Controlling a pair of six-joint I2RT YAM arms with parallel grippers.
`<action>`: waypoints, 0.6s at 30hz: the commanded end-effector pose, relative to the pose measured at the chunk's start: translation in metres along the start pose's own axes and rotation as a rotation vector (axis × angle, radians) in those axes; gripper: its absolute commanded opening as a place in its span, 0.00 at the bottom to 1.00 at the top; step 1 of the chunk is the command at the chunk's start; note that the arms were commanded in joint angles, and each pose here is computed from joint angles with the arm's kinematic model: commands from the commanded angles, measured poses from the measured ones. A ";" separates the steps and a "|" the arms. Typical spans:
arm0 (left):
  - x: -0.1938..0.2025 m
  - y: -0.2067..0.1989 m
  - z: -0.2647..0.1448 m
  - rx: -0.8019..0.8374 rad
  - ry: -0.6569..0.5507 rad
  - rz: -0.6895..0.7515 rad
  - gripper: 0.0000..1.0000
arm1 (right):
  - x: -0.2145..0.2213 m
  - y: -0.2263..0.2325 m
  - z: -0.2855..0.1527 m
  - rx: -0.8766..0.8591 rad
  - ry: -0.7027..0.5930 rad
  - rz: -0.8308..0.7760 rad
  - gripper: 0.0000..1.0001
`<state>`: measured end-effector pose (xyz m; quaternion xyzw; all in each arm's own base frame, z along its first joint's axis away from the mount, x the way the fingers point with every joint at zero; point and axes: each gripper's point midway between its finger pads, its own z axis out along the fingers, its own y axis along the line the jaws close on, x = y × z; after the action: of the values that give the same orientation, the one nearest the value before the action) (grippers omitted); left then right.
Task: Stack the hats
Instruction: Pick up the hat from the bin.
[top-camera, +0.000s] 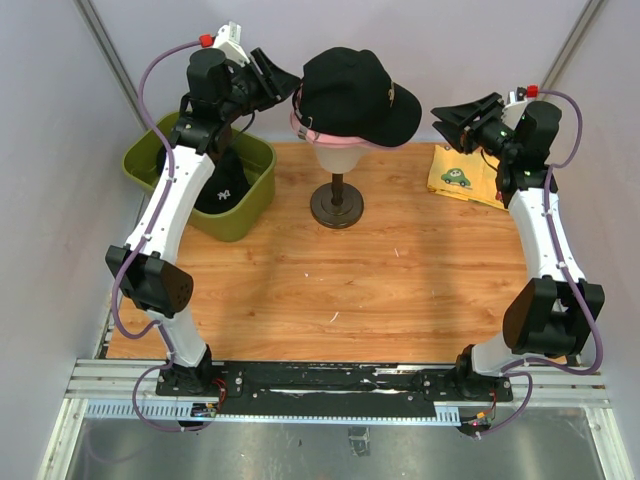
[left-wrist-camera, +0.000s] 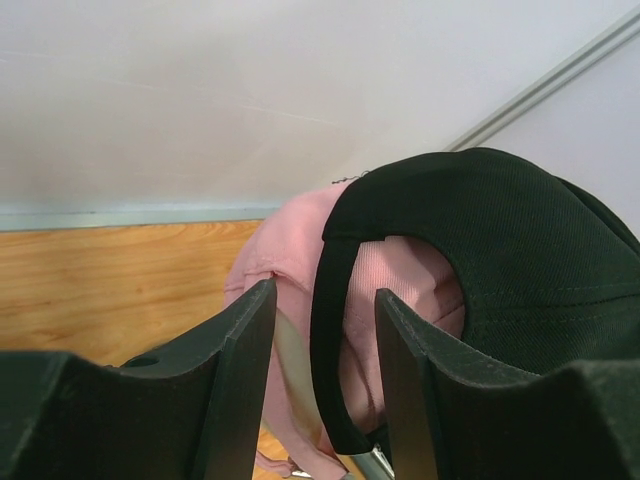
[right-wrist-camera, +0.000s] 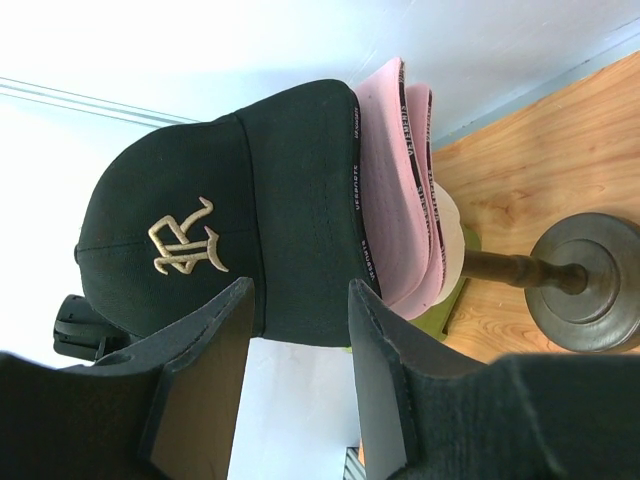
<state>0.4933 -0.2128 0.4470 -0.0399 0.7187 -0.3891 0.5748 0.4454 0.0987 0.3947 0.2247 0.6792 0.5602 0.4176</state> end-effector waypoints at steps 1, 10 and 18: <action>-0.009 -0.008 0.000 0.015 -0.024 0.031 0.48 | -0.003 0.016 -0.001 -0.031 -0.020 -0.064 0.44; -0.010 -0.007 -0.002 0.005 -0.026 0.042 0.48 | -0.002 0.017 0.000 -0.032 -0.026 -0.064 0.44; -0.012 -0.006 -0.003 -0.010 -0.030 0.060 0.47 | -0.003 0.023 0.001 -0.039 -0.032 -0.069 0.44</action>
<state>0.4943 -0.2086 0.4459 -0.0377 0.7229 -0.3723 0.5809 0.4478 0.0979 0.3946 0.2265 0.6784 0.5543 0.4257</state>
